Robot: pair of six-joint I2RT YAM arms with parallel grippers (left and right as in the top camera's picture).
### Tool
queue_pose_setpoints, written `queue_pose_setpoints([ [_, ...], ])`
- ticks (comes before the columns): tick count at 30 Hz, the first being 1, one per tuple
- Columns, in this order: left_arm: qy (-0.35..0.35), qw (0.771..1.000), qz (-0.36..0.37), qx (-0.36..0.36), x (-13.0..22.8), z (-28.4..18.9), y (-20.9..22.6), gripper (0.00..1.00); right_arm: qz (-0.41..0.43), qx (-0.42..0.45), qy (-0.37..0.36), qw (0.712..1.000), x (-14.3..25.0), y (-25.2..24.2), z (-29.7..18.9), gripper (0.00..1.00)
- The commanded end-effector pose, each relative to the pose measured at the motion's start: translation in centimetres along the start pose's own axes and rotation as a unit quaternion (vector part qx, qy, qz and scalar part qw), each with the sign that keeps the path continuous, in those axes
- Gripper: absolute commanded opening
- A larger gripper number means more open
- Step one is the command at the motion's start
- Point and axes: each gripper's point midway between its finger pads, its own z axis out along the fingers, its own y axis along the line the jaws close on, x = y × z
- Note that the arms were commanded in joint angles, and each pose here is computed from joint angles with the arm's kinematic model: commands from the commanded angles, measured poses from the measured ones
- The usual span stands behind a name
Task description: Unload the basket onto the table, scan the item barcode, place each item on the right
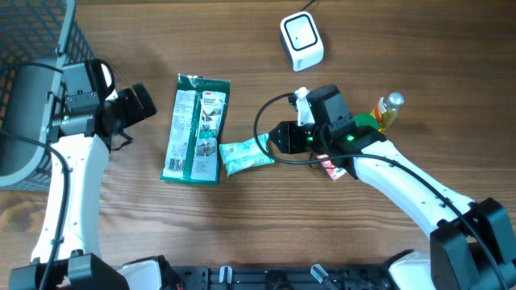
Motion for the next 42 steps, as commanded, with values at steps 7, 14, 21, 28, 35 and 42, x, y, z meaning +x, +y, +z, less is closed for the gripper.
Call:
queue_pose_setpoints([
  [7, -0.005, 1.000, 0.005, -0.001, -0.3, -0.1, 0.1, 1.00, -0.032, -0.033, 0.068, 0.997, 2.8, -0.4, 3.1, 0.53],
  [14, -0.005, 1.000, 0.005, -0.001, -0.3, -0.1, 0.1, 1.00, -0.021, -0.078, 0.115, 0.990, 5.2, -0.9, 6.5, 0.56],
  [21, -0.005, 1.000, 0.005, -0.001, -0.3, -0.1, 0.1, 1.00, -0.019, -0.116, 0.124, 0.985, 5.8, -0.6, 8.0, 0.58],
  [28, -0.005, 1.000, 0.005, -0.001, -0.3, -0.1, 0.1, 1.00, 0.007, -0.114, 0.130, 0.985, 6.2, -1.0, 8.7, 0.35],
  [35, -0.005, 1.000, 0.005, -0.001, -0.3, -0.1, 0.1, 1.00, -0.063, -0.120, 0.079, 0.988, 3.3, -0.3, 6.7, 0.14],
  [42, -0.005, 1.000, 0.005, -0.001, -0.3, -0.1, 0.1, 1.00, -0.200, -0.139, -0.052, 0.968, -2.5, 4.5, -3.8, 0.04],
])
